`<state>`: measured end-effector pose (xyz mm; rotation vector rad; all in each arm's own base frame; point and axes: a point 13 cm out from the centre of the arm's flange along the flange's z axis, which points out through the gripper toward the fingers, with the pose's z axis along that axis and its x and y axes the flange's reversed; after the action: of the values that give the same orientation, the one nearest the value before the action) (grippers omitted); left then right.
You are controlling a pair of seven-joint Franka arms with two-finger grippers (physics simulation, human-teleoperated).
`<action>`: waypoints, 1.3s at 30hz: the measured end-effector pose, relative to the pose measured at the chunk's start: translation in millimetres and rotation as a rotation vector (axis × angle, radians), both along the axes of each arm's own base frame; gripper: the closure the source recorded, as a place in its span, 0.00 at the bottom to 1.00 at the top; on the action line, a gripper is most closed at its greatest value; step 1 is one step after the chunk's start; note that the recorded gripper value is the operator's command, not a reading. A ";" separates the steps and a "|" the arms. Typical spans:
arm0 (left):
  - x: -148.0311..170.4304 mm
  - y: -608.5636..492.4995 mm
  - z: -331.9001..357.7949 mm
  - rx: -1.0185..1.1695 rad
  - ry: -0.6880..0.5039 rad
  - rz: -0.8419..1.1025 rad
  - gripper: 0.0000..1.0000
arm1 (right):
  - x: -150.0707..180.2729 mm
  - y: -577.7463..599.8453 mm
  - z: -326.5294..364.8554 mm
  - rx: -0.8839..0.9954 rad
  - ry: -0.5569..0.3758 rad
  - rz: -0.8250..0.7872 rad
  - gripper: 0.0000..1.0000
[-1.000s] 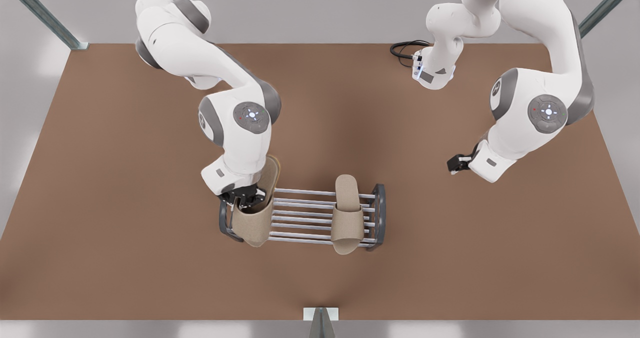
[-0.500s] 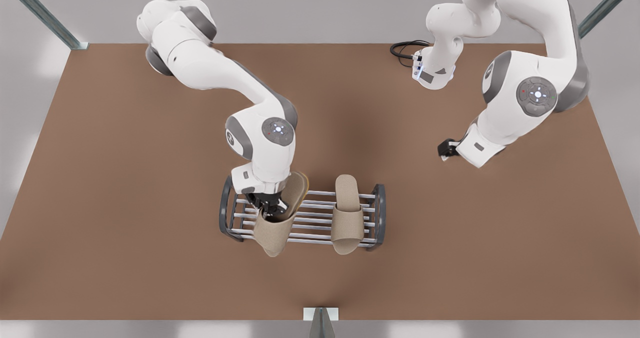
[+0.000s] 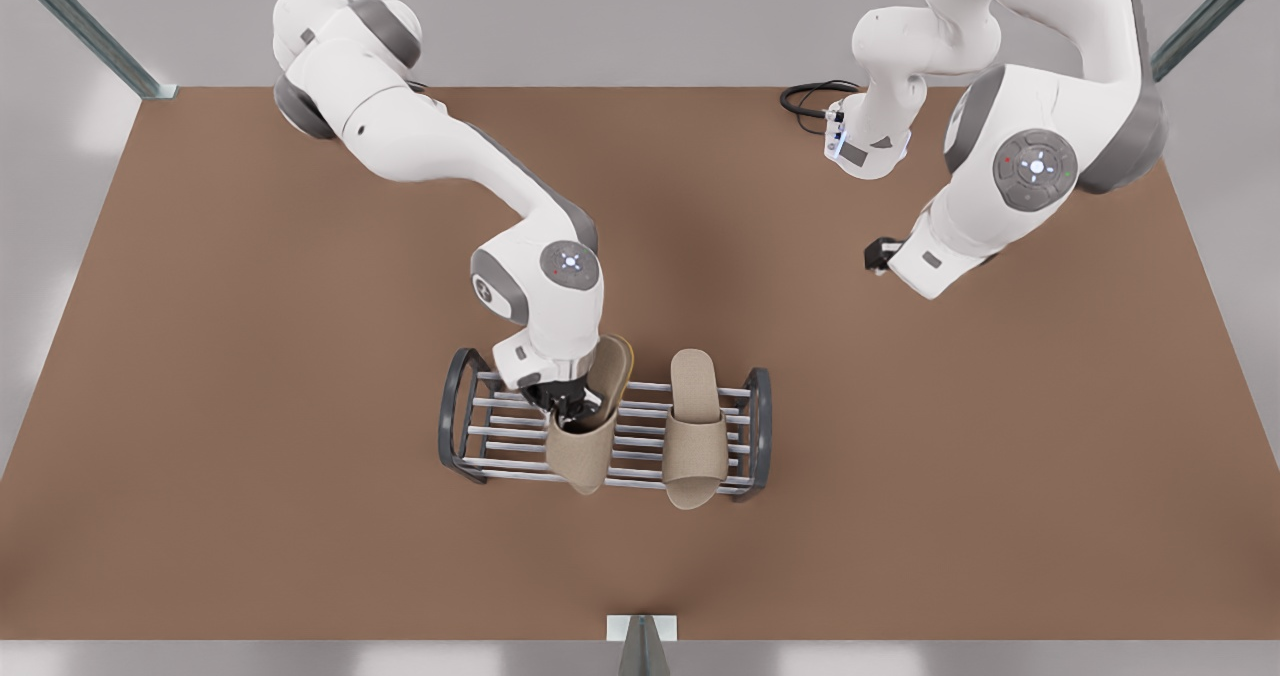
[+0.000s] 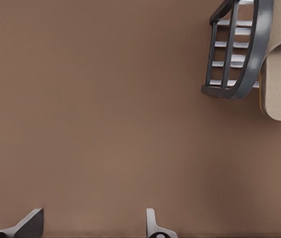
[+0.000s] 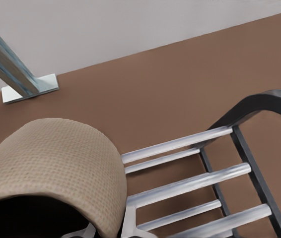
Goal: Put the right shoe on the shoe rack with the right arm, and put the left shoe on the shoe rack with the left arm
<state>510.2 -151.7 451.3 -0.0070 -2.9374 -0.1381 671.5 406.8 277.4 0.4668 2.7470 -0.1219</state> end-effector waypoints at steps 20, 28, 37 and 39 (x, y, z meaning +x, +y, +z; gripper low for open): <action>-3.0 -0.5 0.6 0.032 0.004 0.030 0.00 | 4.0 12.4 -8.1 0.031 -0.047 0.067 0.00; -4.4 -2.7 4.9 0.048 -0.009 0.025 0.00 | -6.2 22.4 10.9 0.040 -0.065 0.084 0.00; -30.4 -15.0 20.1 0.066 0.013 -0.002 0.00 | -38.8 23.9 150.9 0.180 -0.111 0.064 0.00; -35.9 -20.8 19.8 0.072 0.023 -0.016 0.00 | -32.2 -21.9 211.5 0.251 -0.119 0.009 0.00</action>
<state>474.3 -172.5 471.2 -0.0216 -2.9078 -0.2438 639.3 384.9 488.9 0.5100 2.6568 0.2483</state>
